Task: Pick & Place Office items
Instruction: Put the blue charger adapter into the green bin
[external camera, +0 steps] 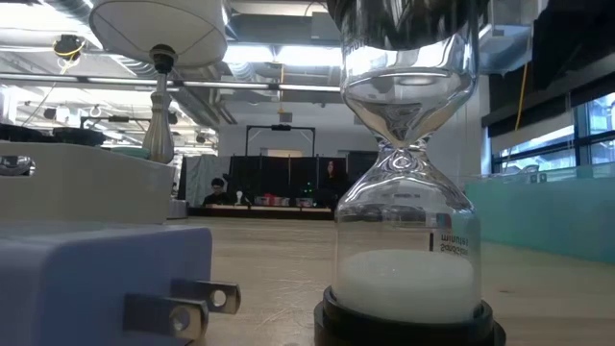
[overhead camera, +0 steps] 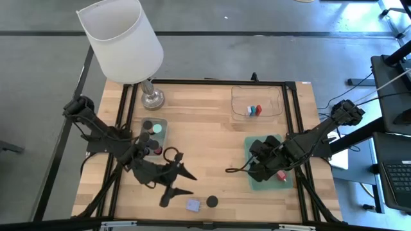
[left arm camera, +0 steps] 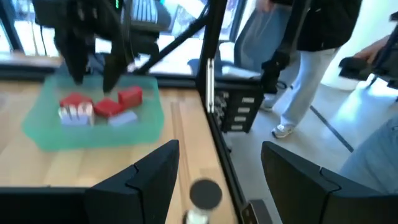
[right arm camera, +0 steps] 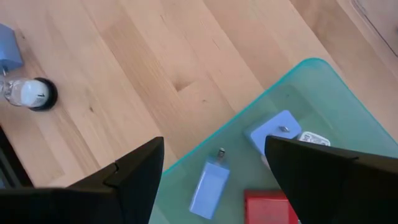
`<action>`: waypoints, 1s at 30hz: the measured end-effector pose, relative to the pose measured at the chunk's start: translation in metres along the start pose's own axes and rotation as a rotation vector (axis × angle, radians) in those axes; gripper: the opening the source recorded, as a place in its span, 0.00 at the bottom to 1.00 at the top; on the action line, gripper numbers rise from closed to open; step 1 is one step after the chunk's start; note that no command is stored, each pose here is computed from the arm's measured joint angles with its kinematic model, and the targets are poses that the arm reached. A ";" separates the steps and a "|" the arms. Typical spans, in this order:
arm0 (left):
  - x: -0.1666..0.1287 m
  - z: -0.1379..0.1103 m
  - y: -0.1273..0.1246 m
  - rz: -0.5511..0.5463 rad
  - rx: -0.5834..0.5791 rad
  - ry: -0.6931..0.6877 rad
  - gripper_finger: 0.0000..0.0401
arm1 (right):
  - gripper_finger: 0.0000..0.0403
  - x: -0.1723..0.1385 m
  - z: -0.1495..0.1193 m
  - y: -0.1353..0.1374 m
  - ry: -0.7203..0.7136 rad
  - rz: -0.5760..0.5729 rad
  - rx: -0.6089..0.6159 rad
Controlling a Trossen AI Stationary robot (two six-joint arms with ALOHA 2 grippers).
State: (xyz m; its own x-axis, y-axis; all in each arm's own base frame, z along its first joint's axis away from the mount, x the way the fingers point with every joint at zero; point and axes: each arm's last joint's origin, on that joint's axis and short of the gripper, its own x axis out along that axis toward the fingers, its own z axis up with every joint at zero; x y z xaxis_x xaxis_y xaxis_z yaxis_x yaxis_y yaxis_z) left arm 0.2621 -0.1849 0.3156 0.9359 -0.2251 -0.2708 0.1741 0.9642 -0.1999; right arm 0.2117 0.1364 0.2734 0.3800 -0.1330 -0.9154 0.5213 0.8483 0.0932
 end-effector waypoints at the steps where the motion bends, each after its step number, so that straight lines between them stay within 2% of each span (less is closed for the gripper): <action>1: 0.001 -0.004 -0.003 0.008 -0.011 0.015 0.56 | 0.70 0.000 0.000 0.000 0.000 0.000 0.006; 7: 0.018 -0.036 -0.020 0.015 -0.047 0.117 0.56 | 0.70 0.000 0.000 0.000 0.001 0.000 0.049; 11: 0.035 -0.059 -0.024 0.036 -0.143 0.187 0.57 | 0.70 0.000 0.000 0.000 0.001 0.000 0.059; 18: 0.059 -0.097 -0.029 -0.058 -0.154 0.358 0.61 | 0.70 0.000 0.000 0.000 0.001 0.005 0.060; 22: 0.072 -0.120 -0.029 -0.098 -0.099 0.446 0.64 | 0.70 0.000 0.000 0.001 0.008 0.009 0.066; 25: 0.079 -0.132 -0.031 -0.124 -0.017 0.456 0.64 | 0.70 0.000 0.000 0.001 0.008 0.011 0.084; 30: 0.085 -0.144 -0.027 -0.074 0.128 0.454 0.64 | 0.70 0.000 0.000 0.001 0.007 0.013 0.088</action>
State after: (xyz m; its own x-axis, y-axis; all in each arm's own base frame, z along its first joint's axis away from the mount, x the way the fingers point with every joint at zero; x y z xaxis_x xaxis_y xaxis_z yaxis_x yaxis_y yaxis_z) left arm 0.2931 -0.2507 0.1622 0.6961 -0.3048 -0.6500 0.2985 0.9463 -0.1240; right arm 0.2123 0.1372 0.2735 0.3820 -0.1184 -0.9166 0.5817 0.8015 0.1389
